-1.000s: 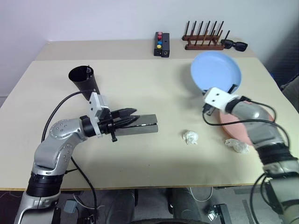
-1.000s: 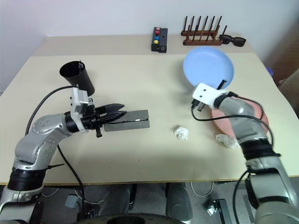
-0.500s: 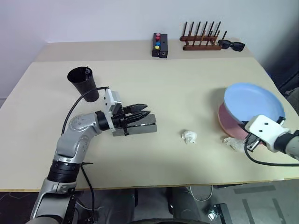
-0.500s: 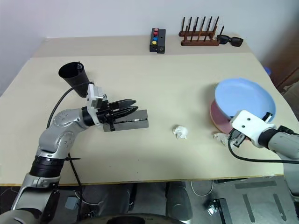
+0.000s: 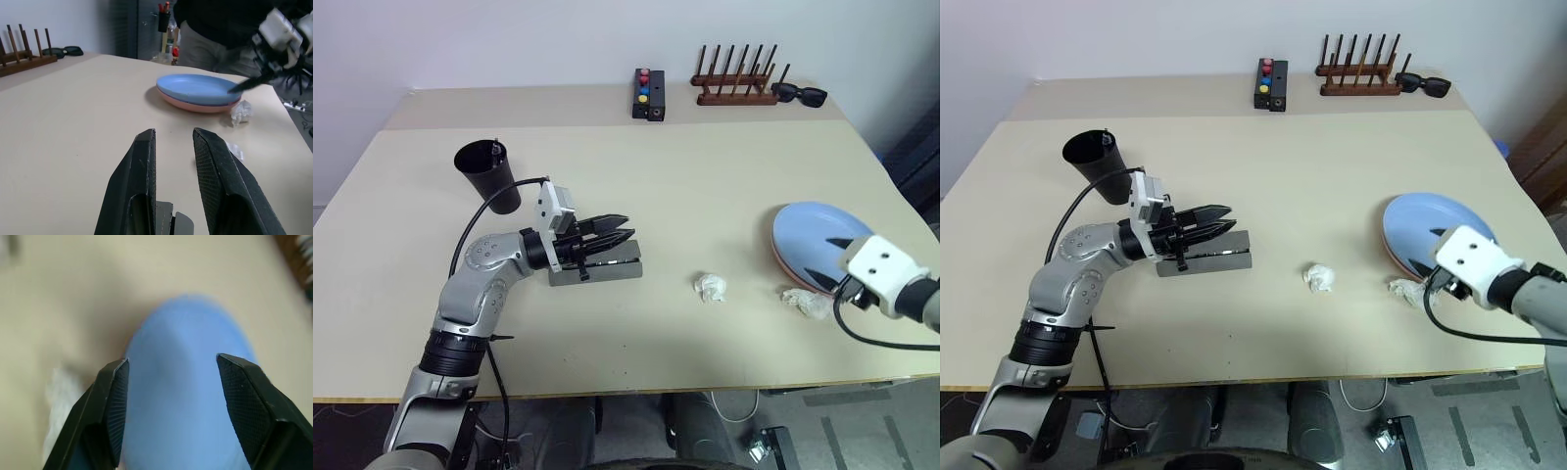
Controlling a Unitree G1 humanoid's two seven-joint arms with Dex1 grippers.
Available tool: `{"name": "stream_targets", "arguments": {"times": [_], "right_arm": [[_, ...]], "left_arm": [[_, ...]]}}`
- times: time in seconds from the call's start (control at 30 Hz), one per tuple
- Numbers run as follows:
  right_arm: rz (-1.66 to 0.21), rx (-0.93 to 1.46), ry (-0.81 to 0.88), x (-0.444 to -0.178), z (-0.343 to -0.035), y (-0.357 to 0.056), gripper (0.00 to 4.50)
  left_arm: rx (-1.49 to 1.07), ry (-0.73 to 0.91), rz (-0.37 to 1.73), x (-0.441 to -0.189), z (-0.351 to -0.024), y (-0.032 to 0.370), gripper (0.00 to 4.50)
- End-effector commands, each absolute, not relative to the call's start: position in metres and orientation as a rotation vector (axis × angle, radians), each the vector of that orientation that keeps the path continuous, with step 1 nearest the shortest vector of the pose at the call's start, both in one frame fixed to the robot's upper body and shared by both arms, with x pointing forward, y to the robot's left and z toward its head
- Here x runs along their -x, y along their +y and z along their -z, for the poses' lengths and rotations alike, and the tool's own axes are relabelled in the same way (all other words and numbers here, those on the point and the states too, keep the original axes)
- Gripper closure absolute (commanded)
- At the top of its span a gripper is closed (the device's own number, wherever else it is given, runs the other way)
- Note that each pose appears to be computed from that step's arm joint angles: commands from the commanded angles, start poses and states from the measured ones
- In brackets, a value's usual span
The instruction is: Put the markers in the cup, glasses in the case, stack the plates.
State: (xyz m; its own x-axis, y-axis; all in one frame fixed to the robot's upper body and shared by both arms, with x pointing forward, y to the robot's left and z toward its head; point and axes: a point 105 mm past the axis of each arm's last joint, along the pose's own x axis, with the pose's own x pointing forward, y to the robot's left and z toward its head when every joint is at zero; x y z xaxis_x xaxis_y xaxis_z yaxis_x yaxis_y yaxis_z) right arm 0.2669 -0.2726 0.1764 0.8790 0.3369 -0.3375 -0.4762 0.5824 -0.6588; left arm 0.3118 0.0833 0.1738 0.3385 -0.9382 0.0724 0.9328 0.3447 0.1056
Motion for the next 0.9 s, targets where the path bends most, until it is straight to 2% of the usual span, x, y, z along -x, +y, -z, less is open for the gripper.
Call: {"name": "stream_targets", "arguments": {"times": [0.03, 0.17, 0.33, 0.5, 0.6, 0.8, 0.9], "right_arm": [[-0.592, 0.7, 0.074, -0.262, -0.195, -0.238, 1.55], [-0.76, 0.602, 0.125, -0.254, -0.172, -0.202, 1.55], [-0.865, 0.498, 0.156, -0.254, -0.146, -0.169, 1.55], [-0.895, 0.436, 0.193, -0.255, -0.126, -0.157, 1.55], [-0.846, 0.434, 0.231, -0.263, -0.107, -0.161, 1.55], [-0.784, 0.45, 0.249, -0.273, -0.094, -0.17, 1.55], [-0.787, 0.446, 0.244, -0.272, -0.094, -0.17, 2.46]], "left_arm": [[-0.073, -0.185, 1.205, -0.311, -0.187, 0.084, 3.34], [-0.07, -0.19, 1.198, -0.308, -0.189, 0.084, 3.34], [-0.051, -0.181, 1.208, -0.303, -0.191, 0.084, 3.34], [-0.053, -0.169, 1.213, -0.3, -0.19, 0.086, 3.34], [-0.051, -0.137, 1.266, -0.291, -0.185, 0.084, 3.34], [-0.077, -0.068, 1.33, -0.282, -0.175, 0.086, 3.34], [-0.088, -0.043, 1.348, -0.28, -0.17, 0.089, 3.34]]}}
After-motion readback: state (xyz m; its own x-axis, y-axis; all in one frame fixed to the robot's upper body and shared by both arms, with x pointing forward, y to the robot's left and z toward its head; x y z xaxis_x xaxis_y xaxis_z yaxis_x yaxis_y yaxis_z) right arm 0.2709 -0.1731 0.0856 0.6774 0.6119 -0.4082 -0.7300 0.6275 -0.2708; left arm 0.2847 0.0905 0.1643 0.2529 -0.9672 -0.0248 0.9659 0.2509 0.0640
